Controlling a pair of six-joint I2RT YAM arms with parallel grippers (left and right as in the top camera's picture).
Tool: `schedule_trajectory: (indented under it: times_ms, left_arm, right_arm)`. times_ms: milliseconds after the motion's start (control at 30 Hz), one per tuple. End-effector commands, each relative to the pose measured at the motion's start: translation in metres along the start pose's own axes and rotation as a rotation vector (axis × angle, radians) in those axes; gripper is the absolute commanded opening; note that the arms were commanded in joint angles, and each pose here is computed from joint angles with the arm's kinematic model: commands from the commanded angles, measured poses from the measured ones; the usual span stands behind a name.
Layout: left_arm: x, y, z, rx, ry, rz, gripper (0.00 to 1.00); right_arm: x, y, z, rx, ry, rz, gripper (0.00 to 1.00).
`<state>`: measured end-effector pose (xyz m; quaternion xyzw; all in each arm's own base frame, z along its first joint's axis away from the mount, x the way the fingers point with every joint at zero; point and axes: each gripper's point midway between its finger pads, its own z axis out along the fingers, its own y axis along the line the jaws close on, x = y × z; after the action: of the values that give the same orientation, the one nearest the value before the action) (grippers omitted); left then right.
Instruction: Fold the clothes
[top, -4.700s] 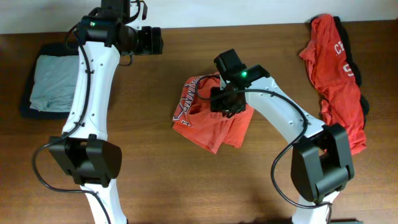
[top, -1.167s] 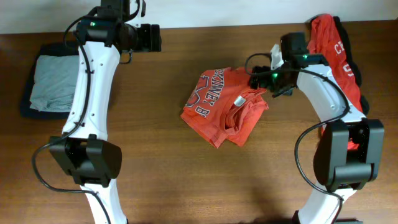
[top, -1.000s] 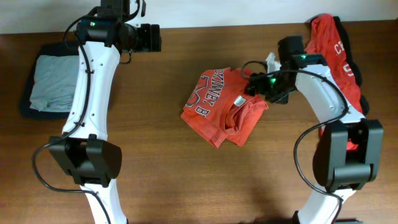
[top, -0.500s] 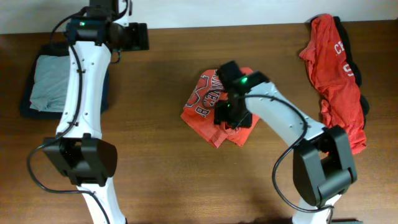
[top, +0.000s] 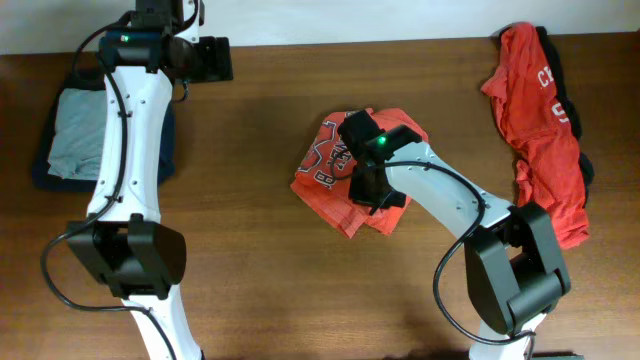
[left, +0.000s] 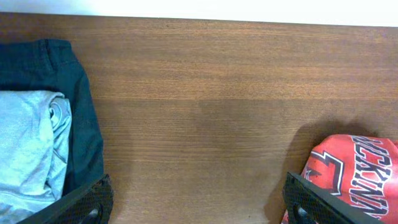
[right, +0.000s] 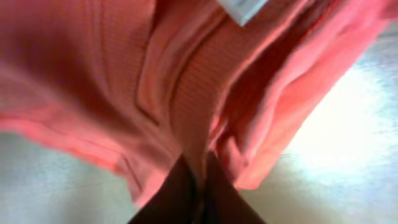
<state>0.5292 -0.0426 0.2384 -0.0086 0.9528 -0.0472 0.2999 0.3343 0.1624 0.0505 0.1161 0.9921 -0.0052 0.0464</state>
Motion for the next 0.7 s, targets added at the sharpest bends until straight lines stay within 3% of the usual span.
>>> schedule_trajectory:
  times_ms: [0,267,433,533,567,667]
  left_arm:
    - [-0.001,0.001,-0.005,-0.007,-0.005,0.016,0.87]
    - [-0.001,0.001,-0.005,-0.008,-0.001,0.016,0.87]
    - [-0.001,0.001,-0.005,-0.008,-0.001,0.016,0.87]
    - [0.0,0.001,-0.005,-0.008,-0.001,0.016,0.87]
    - [-0.001,0.001,-0.005,-0.008,-0.001,0.016,0.87]
    - [0.0,0.001,-0.005,-0.008,-0.001,0.016,0.87]
  right_arm:
    - [0.014,0.006,-0.008,-0.042,0.045,0.026,0.04]
    - [0.042,-0.018,-0.011,0.071,0.158,0.175,0.04]
    - [0.045,-0.017,-0.011,0.067,0.17,0.181,0.05]
    - [0.046,-0.015,-0.011,0.053,0.18,0.162,0.27]
    - [0.046,-0.014,-0.011,0.047,0.182,0.152,0.42]
    - [0.046,-0.011,-0.014,0.027,0.184,0.133,0.66]
